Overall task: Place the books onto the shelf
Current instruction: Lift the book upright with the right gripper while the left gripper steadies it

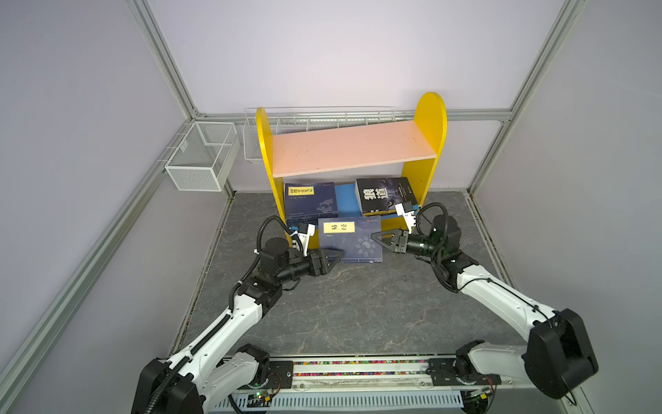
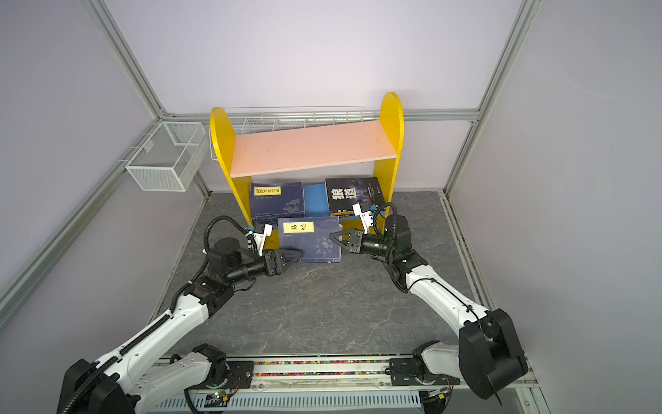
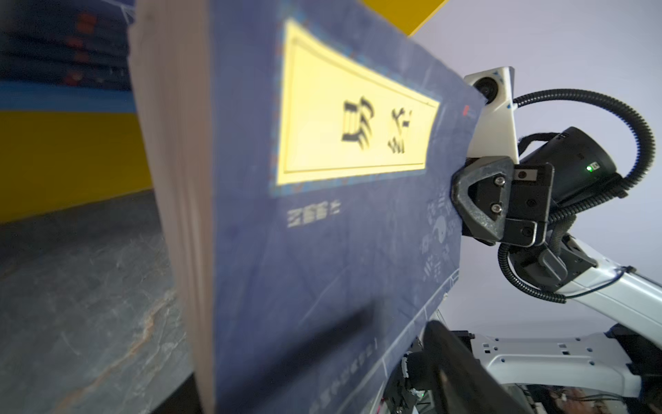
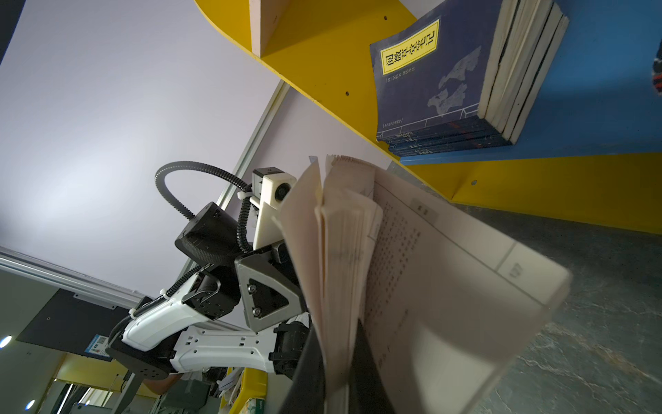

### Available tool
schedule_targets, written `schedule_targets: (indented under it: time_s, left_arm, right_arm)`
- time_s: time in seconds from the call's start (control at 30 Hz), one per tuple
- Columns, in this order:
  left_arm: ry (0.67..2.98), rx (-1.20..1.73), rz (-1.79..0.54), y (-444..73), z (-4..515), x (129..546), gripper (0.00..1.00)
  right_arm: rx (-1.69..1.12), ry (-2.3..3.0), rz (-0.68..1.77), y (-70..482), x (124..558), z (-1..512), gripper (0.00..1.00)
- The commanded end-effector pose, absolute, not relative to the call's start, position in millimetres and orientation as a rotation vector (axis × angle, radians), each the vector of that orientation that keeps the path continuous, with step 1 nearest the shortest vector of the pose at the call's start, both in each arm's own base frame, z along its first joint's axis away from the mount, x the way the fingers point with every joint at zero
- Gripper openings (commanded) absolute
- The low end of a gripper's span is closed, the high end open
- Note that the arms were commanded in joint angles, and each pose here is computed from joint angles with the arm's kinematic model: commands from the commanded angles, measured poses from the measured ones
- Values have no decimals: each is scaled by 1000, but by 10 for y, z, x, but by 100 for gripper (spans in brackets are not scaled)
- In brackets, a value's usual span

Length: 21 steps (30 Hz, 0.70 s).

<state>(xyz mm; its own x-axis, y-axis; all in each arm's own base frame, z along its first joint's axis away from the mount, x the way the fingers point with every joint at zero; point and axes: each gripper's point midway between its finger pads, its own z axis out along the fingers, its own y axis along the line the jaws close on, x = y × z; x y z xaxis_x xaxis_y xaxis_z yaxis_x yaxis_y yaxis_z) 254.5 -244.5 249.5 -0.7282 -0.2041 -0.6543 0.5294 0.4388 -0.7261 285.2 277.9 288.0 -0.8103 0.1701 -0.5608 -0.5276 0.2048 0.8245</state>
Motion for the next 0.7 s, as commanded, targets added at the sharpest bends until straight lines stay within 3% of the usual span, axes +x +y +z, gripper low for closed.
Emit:
schedule_targets:
  time_s: [0.0,0.1,0.17,0.23,0.3,0.37,0.67]
  left_arm:
    - [1881,331,-1385,-2493,2743,2523,48]
    - [1890,323,-1380,-2489,2726,2535,11]
    - [1899,309,-1363,-2471,2710,2549,0]
    - [1902,293,-1332,-2434,2703,2562,0]
    - [1886,277,-1308,-2387,2729,2565,0]
    - [1863,264,-1295,-2346,2769,2565,0]
    - [1767,222,-1299,-2271,2976,2573,0]
  right_arm:
    - [-403,1925,1663,2846,2764,2914,7]
    - [-379,1983,1604,2819,2812,2795,8]
    - [-359,2019,1544,2778,2856,2719,12]
    - [-293,2072,1438,2668,2944,2614,25]
    - [-211,2110,1339,2528,3027,2506,52]
    - [-175,2130,1264,2440,3060,2429,61]
    - [-318,2044,1458,2722,2849,2560,62]
